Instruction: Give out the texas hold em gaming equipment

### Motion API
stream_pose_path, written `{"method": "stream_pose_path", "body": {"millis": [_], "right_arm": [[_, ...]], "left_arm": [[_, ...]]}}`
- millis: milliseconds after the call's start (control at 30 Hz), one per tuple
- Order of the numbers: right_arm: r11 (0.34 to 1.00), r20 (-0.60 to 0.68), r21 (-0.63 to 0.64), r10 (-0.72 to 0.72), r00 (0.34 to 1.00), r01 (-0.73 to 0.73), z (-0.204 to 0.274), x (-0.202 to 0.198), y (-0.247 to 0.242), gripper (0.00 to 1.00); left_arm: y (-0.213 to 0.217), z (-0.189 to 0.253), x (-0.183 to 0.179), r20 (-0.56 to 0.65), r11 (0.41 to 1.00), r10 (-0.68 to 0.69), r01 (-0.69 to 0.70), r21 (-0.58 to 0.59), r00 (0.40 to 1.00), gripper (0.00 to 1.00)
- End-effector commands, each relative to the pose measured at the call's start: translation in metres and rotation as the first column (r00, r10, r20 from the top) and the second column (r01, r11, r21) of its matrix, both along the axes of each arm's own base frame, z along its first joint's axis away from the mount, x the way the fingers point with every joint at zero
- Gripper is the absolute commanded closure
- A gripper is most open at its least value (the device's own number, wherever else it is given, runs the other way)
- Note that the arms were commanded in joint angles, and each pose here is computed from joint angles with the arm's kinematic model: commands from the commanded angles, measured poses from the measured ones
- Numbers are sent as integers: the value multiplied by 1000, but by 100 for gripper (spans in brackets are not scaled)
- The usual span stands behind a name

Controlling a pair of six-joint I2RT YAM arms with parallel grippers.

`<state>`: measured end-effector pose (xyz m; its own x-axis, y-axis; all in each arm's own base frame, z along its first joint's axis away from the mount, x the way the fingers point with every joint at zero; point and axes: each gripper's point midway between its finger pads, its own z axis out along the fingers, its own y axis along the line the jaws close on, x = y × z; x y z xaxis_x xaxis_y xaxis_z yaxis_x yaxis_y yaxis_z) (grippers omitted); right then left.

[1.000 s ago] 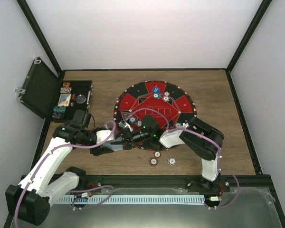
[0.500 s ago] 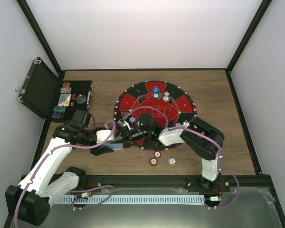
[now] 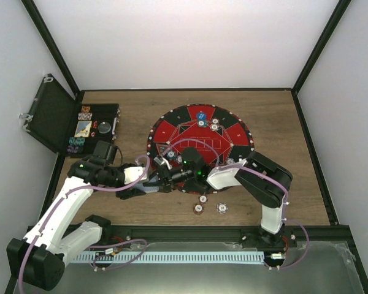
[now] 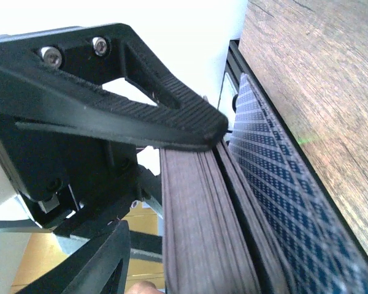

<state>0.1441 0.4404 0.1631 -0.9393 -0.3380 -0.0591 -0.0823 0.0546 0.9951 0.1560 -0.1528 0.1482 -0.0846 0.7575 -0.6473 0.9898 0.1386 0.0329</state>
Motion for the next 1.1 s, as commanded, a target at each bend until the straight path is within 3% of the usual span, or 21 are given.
{"method": "stream_pose_path", "body": {"millis": [0, 133, 333, 633, 1067], "right_arm": [[999, 52, 30, 21, 998, -23, 16, 3, 17, 47], [997, 49, 39, 57, 997, -59, 13, -2, 32, 43], [999, 42, 35, 35, 999, -36, 5, -2, 23, 26], [996, 86, -93, -2, 996, 10, -9, 4, 15, 12], [997, 98, -81, 2, 995, 6, 1, 2, 13, 13]], "left_arm": [[-2, 20, 1, 46, 1000, -6, 7, -27, 999, 96], [4, 21, 0, 53, 1000, 19, -19, -13, 998, 96], [15, 12, 5, 32, 998, 68, -69, 14, 997, 96], [21, 13, 11, 8, 995, 96, -96, -12, 995, 96], [21, 11, 3, 12, 996, 83, -83, -21, 996, 96]]}}
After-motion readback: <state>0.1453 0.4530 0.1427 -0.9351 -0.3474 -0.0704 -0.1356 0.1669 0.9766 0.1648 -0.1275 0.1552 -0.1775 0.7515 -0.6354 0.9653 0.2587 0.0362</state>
